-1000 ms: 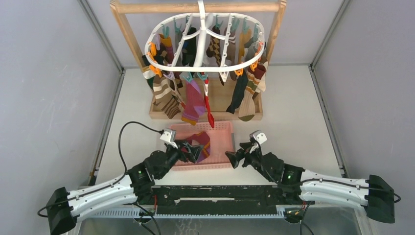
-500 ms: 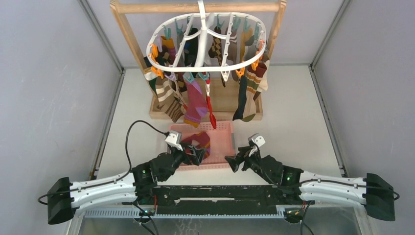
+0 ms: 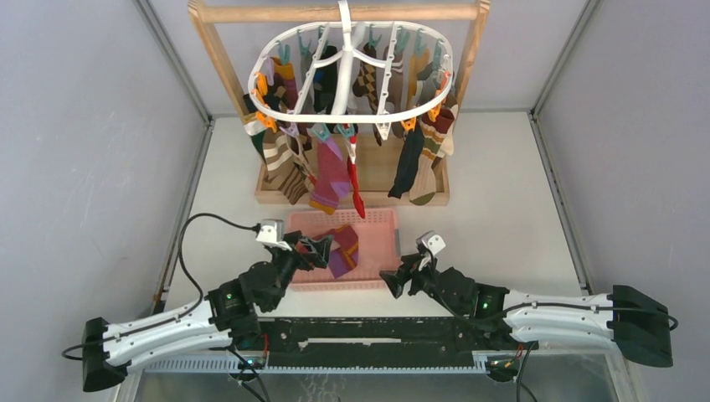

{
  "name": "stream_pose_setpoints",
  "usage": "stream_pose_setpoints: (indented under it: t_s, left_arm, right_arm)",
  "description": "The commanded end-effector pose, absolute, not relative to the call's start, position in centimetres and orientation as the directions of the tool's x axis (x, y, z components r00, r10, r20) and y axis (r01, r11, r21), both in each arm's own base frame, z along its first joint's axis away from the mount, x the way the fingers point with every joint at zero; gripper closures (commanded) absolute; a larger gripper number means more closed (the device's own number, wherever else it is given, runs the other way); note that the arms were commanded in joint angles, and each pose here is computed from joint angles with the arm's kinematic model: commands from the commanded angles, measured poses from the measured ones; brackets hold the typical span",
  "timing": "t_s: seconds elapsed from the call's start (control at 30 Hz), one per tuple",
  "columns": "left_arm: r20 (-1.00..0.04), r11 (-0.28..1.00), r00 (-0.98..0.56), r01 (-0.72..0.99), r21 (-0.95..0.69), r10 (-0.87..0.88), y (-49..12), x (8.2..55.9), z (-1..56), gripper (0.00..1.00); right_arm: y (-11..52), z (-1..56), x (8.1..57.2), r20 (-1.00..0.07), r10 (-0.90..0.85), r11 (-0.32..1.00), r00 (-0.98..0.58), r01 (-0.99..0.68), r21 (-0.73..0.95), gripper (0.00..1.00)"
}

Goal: Remove the socks clipped to the hanger
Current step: Place the sock in the bin, then remove the sock from the hanger.

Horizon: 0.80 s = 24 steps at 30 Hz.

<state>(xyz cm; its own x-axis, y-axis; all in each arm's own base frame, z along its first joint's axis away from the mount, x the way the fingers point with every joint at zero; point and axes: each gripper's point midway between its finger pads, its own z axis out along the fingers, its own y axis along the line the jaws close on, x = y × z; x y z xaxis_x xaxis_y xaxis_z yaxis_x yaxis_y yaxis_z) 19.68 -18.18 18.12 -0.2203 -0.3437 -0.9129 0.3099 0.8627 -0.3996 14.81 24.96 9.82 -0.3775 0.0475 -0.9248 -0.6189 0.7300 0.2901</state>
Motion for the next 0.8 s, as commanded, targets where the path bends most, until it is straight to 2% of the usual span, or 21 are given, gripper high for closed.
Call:
stream_pose_setpoints:
  t_s: [0.0,0.4,0.53,0.77]
  left_arm:
    - [-0.919,0.888,-0.136,0.237,-0.394,-0.371,-15.7,20.3,19.0,0.00]
    - [-0.935,0.926,-0.038,0.132,-0.354,-0.352,-12.2,20.7,19.2,0.00]
    - [-0.916,0.907,-0.012,0.135,-0.398,-0.400,-12.0,20.7,18.8,0.00]
    - [-0.911,0.900,0.044,0.181,-0.397,-0.411,-11.9,20.6,18.2,0.00]
  right_arm:
    - [26.8,13.5,14.6,-0.928,0.137,0.678,-0.348,-0.650,0.344,0.18]
    - [32.9,21.0,12.2,-0.951,0.160,0.511,-0.264,-0.802,0.308,0.21]
    - [35.5,22.3,13.4,-0.965,0.146,0.536,-0.217,-0.803,0.262,0.23]
    - [39.6,20.8,16.9,-0.982,0.084,0.642,-0.167,-0.745,0.182,0.24]
